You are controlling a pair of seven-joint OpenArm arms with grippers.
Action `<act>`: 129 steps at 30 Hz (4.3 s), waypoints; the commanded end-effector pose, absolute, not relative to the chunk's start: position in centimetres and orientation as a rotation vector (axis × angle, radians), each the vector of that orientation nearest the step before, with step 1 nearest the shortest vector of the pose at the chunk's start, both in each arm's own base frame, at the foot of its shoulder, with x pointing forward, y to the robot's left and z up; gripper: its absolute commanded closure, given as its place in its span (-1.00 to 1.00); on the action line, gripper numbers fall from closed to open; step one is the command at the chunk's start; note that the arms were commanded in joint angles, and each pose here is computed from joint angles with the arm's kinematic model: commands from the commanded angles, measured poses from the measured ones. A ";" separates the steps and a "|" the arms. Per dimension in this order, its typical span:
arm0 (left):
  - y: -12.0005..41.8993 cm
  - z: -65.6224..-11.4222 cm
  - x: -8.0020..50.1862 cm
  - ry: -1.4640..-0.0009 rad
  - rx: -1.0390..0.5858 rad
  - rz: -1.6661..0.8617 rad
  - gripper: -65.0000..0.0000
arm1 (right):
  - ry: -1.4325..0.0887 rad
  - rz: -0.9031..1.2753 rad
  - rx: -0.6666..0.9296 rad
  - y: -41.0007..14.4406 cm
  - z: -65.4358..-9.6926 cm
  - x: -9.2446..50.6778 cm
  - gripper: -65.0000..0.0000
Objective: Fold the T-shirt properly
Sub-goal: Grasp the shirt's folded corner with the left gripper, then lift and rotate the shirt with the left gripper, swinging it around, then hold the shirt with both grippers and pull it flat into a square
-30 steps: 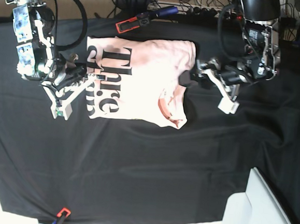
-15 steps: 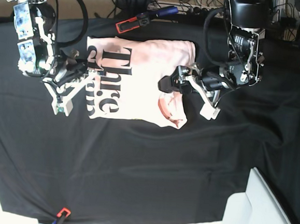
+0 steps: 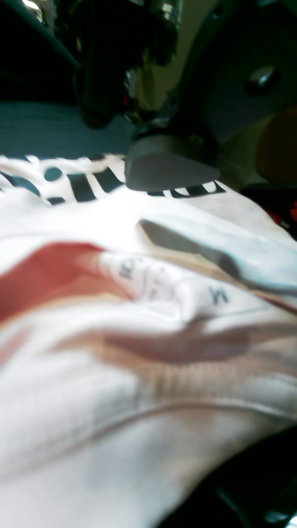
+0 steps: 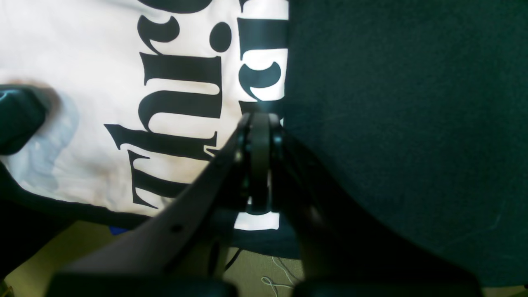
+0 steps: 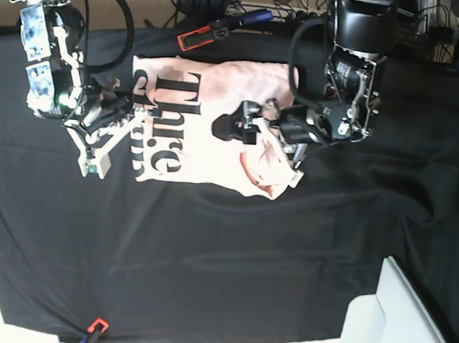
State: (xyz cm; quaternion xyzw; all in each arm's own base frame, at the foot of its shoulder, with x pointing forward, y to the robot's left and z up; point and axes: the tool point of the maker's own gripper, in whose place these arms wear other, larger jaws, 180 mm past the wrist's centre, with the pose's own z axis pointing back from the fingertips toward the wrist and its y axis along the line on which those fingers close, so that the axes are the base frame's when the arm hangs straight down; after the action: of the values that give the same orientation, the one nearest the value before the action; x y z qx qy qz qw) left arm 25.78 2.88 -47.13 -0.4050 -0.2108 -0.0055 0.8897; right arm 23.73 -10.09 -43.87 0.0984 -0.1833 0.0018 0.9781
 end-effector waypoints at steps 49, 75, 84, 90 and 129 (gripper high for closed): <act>2.4 -42.3 40.2 -0.413 -0.065 -0.907 1.00 | -0.449 0.018 0.147 -12.6 -42.8 25.4 1.00; -6.0 -40.8 44.4 -0.767 -0.083 -1.158 1.00 | -0.451 0.018 0.145 -12.6 -42.7 25.5 1.00; -6.8 -41.4 44.5 -0.814 -0.187 -1.153 1.00 | -0.467 -0.016 0.136 -13.6 -42.4 26.0 1.00; -8.5 -41.7 43.5 -0.806 -0.167 -1.301 1.00 | -0.482 -0.057 0.118 -15.1 -42.1 26.5 1.00; -9.2 -41.5 43.2 -0.836 -0.190 -1.323 1.00 | -0.497 0.092 0.234 -6.6 -41.5 30.9 1.00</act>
State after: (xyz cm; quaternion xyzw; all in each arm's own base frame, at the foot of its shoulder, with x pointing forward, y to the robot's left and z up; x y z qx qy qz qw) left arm 41.50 -7.93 -43.93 -0.0834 -0.3435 -0.5974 0.7198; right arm 30.12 -6.72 -42.41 0.1122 -0.2284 0.0431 0.9661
